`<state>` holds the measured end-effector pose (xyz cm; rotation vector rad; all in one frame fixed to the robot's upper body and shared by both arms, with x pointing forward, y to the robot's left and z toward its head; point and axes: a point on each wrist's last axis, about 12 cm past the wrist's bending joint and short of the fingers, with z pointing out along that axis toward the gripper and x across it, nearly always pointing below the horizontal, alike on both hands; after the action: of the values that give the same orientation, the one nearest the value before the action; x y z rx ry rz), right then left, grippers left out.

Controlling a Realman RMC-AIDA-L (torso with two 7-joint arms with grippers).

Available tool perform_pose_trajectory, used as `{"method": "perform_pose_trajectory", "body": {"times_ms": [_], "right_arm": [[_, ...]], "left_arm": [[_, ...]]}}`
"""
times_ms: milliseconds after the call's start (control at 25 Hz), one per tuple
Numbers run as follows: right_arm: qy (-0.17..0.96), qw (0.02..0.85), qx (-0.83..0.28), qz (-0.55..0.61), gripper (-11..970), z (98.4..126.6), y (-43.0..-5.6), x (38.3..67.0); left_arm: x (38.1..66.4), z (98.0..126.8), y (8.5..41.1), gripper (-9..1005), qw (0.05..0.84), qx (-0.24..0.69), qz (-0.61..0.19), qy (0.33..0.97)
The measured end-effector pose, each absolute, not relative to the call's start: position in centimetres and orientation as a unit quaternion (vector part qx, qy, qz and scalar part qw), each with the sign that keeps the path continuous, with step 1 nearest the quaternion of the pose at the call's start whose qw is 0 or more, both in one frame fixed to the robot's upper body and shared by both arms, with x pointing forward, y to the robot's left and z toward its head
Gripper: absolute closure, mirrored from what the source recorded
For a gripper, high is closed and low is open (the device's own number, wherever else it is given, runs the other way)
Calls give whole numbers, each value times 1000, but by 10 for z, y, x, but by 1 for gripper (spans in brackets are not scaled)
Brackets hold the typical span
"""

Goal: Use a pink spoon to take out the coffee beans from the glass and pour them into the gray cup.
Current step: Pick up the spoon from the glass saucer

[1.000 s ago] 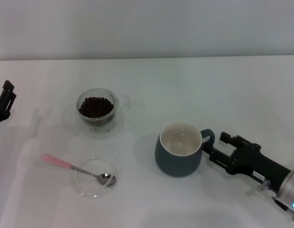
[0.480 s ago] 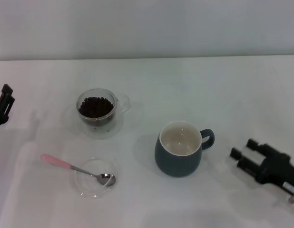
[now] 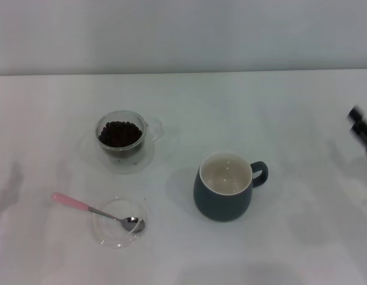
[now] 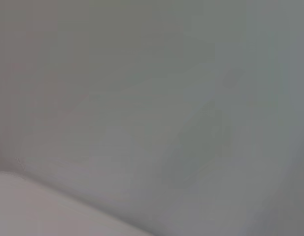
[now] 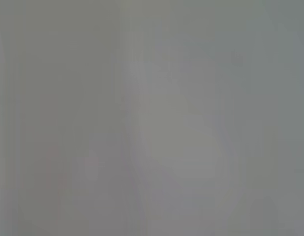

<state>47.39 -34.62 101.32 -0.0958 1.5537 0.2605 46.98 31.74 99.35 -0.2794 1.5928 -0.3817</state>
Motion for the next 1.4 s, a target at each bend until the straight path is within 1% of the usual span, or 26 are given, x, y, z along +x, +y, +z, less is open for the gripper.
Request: {"method": "perform_pose_trajectory", "body": {"times_ms": [200,440,480,520,800,1160,1400], "right_arm": [[669,742,11,25,228,1028,-361,501],[662,748,13,-41,175,1035,-363,518],[661,749,13,-43,167,1037,-363,521],[661,749,11,-44,158,1038,-361,525],[651,758,1,-36,85,1048,-353,543],[647,762,-6,-31,85,1053,-349,550],[648,761,-10,-28,85,1052,-347,551]], "left_arm": [[447,986,329,304,651,-176,-204,710],[443,985,335,303,599,-207,-299,714],[443,985,335,303,599,-207,-299,714],[442,985,334,302,577,-213,-327,718],[440,982,316,302,545,-198,-372,725],[439,979,299,303,509,-179,-405,738],[439,978,295,321,498,-167,-410,745]]}}
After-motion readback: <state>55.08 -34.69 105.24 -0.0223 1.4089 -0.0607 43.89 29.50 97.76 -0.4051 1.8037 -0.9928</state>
